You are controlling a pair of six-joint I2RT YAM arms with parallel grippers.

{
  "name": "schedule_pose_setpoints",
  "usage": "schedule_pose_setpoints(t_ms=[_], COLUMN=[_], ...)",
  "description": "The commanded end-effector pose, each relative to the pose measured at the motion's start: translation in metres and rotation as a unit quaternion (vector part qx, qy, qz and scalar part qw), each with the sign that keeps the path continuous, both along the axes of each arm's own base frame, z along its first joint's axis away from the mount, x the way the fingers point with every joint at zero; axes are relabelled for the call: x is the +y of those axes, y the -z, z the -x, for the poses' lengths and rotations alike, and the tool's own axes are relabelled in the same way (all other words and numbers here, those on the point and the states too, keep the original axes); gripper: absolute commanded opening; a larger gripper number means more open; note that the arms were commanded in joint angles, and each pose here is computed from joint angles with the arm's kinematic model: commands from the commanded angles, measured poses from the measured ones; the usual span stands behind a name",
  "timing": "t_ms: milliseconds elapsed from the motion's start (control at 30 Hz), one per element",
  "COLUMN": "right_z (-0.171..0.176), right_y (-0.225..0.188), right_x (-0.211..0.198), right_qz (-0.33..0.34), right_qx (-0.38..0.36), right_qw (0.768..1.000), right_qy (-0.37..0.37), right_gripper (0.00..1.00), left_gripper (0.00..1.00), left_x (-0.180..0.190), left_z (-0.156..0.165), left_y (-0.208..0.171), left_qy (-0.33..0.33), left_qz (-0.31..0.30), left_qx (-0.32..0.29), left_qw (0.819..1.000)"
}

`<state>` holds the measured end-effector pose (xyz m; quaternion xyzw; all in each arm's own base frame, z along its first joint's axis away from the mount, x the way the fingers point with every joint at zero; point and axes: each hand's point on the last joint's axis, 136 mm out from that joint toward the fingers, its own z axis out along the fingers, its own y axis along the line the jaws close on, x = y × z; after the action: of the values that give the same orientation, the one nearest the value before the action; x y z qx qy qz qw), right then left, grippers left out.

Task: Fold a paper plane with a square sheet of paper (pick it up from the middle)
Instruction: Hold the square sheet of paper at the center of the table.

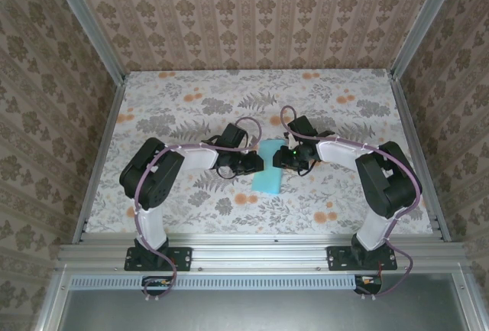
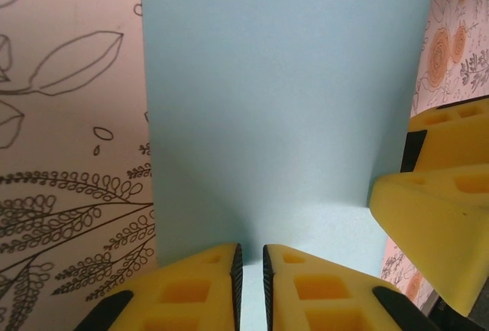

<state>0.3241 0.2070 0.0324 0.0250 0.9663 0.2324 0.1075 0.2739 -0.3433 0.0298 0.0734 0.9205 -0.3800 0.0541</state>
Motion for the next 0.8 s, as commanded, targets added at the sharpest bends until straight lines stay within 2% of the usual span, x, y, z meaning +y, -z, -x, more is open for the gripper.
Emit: schedule_pose_setpoints(t_ms=[0,400,767], right_z=[0.005,0.009,0.011], right_y=[0.009,0.013,0.016], right_x=[-0.002,-0.011,-0.013], right_qz=[0.010,0.027,0.021], right_qx=[0.012,0.010,0.012], right_qw=[1.000,0.999,0.999], right_qy=[-0.015,-0.030,-0.032], right_gripper=[0.39,0.35,0.35], left_gripper=[0.22,0.31,0.34], left_x=[-0.008,0.008,0.014], left_z=[-0.004,-0.018,-0.021], left_y=[-0.028,-0.058,-0.056], left_qy=[0.010,0.006,0.008], left_qz=[0.024,0.015,0.006], left_qx=[-0.021,-0.053,-0.053], left_qw=[0.999,0.998,0.999])
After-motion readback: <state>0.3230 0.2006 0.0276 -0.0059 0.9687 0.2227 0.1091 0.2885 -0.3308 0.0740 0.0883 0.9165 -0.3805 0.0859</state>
